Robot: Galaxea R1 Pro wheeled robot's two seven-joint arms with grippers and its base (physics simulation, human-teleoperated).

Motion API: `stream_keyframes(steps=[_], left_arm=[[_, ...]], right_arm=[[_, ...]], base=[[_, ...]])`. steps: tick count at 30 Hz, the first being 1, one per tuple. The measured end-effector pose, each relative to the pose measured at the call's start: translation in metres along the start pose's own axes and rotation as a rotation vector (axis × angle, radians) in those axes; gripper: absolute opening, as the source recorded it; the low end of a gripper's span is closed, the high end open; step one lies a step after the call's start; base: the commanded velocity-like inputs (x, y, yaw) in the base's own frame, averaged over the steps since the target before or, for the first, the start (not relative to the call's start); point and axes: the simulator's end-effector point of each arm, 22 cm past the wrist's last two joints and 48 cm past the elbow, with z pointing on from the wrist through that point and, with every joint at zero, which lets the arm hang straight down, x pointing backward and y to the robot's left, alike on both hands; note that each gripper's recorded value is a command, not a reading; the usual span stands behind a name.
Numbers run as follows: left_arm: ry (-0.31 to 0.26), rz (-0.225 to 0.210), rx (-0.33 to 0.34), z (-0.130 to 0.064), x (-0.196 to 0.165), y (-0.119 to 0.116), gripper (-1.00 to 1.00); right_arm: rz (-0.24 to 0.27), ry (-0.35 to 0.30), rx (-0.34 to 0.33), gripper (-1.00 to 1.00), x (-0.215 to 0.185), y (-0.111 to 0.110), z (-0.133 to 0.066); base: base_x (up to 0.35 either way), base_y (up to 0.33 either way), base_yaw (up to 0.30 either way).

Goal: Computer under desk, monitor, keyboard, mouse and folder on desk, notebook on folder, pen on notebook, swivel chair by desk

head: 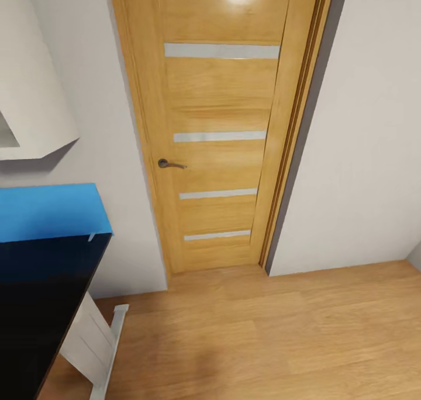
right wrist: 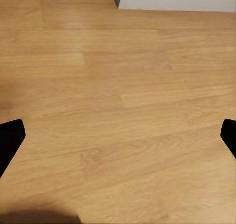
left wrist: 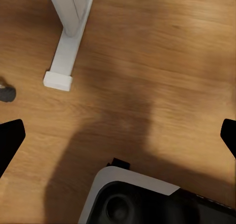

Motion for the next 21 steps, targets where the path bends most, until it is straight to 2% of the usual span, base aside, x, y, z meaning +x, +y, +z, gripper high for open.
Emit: stream_keyframes(steps=[7, 21], left_arm=[[0.000, 0.000, 0.000, 0.0000, 0.0000, 0.0000, 1.00], [0.001, 0.000, 0.000, -0.0001, 0.0002, 0.0001, 1.00]], right_arm=[[0.000, 0.000, -0.002, 1.00, 0.0000, 0.0011, -0.0001], [-0.002, 0.001, -0.003, 1.00, 0.0001, 0.0015, -0.0002]], base=[[0.005, -0.007, 0.154], [0.000, 0.000, 0.268]])
